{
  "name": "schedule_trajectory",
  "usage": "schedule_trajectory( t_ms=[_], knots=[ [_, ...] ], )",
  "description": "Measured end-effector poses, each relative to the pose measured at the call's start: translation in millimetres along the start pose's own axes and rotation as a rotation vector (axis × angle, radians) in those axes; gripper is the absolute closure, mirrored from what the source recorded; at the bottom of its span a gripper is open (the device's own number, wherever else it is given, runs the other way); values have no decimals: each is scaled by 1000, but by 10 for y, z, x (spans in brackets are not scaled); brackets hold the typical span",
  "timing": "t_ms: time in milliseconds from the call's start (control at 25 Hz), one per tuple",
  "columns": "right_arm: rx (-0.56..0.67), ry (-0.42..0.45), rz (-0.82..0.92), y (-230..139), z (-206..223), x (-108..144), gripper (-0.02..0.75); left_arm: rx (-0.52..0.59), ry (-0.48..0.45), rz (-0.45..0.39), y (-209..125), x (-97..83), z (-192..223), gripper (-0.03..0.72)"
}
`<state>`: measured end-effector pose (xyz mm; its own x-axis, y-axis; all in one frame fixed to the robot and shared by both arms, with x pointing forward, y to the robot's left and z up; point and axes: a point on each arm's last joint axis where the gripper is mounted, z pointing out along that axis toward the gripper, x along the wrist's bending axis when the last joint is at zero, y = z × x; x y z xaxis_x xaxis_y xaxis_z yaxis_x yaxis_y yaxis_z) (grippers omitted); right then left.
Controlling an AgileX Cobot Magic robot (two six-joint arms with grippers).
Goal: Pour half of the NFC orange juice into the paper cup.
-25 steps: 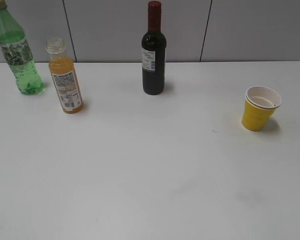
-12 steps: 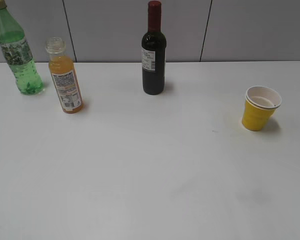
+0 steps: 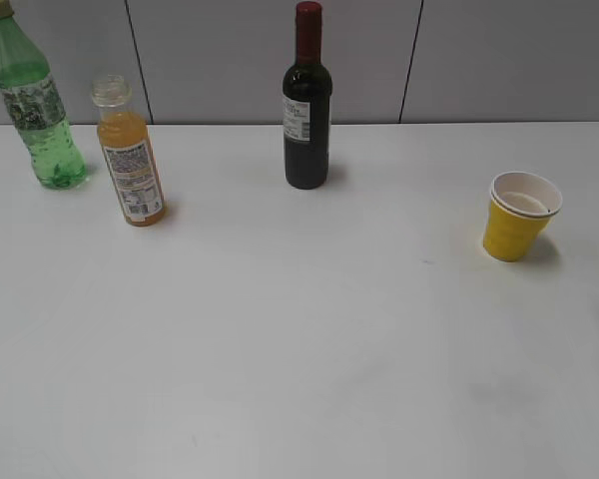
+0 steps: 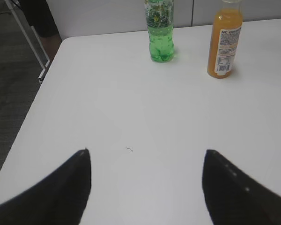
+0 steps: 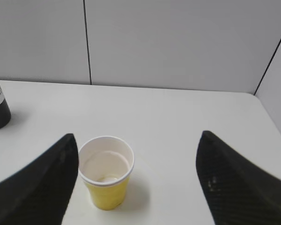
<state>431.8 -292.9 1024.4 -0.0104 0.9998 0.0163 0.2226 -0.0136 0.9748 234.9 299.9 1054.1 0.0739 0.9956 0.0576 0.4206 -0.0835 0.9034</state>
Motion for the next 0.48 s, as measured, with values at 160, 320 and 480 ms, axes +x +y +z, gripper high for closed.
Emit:
schedule_trajectory(
  t_ms=[160,320,480],
  knots=[
    [12,-1,54,-290,112,-4,144,0,0,0,0,0,0,125],
    [-18,29,53,-528,155,17,144,0,0,0,0,0,0,125],
    [-59,50,47,-659,250,35,144,0,0,0,0,0,0,125]
  ],
)
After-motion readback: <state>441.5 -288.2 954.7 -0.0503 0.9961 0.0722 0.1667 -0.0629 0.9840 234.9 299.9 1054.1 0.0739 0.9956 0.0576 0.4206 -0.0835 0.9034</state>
